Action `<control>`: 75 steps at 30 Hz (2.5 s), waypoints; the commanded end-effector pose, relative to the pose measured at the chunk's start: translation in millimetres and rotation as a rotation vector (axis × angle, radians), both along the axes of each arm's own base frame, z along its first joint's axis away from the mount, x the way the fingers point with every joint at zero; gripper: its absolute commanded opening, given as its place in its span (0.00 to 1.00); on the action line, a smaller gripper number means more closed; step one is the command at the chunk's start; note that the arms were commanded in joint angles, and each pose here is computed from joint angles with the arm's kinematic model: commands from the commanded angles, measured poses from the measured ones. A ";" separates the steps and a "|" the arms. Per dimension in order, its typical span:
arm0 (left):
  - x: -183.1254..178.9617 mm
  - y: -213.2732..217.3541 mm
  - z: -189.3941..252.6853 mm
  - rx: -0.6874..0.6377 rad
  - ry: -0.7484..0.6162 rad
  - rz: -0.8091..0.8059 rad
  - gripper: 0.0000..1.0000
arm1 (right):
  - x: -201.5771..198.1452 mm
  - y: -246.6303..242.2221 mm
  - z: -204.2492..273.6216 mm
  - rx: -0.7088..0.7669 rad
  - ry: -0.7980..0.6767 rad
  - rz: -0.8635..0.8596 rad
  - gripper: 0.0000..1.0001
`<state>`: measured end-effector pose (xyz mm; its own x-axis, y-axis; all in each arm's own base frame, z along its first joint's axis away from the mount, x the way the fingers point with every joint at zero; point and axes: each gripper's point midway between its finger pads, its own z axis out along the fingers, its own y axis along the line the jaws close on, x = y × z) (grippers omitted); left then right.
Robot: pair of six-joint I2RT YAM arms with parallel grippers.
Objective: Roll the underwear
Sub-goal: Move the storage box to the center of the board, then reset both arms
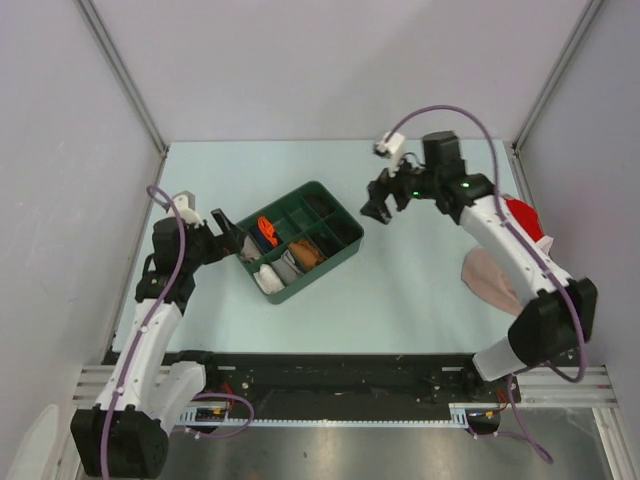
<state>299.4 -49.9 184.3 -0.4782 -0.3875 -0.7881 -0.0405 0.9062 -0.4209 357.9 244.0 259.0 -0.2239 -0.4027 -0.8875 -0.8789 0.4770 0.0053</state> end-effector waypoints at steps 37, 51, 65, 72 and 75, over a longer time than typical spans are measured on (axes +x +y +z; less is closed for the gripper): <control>116.7 44.5 -67.2 0.073 0.398 0.306 0.06 | -46.7 -164.4 -24.0 0.222 0.195 -0.300 1.00; 189.7 119.5 -89.9 0.013 0.447 0.427 0.06 | -44.2 -175.7 -27.9 0.212 0.183 -0.346 1.00; 175.9 132.2 9.3 0.035 0.205 0.272 1.00 | -23.4 -220.3 7.0 0.127 -0.019 -0.655 1.00; 109.4 89.2 84.7 0.021 -0.056 0.123 1.00 | -20.1 -255.7 43.3 0.158 -0.141 -0.916 1.00; 72.9 65.2 112.7 0.014 -0.175 0.033 1.00 | -27.0 -261.1 49.6 0.144 -0.166 -0.949 1.00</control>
<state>406.2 49.3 257.4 -0.3984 -0.4592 -0.7940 -0.2164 0.8883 -0.4052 330.2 4.7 286.6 -0.3272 -0.0352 -0.9443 -0.2629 0.9632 0.0552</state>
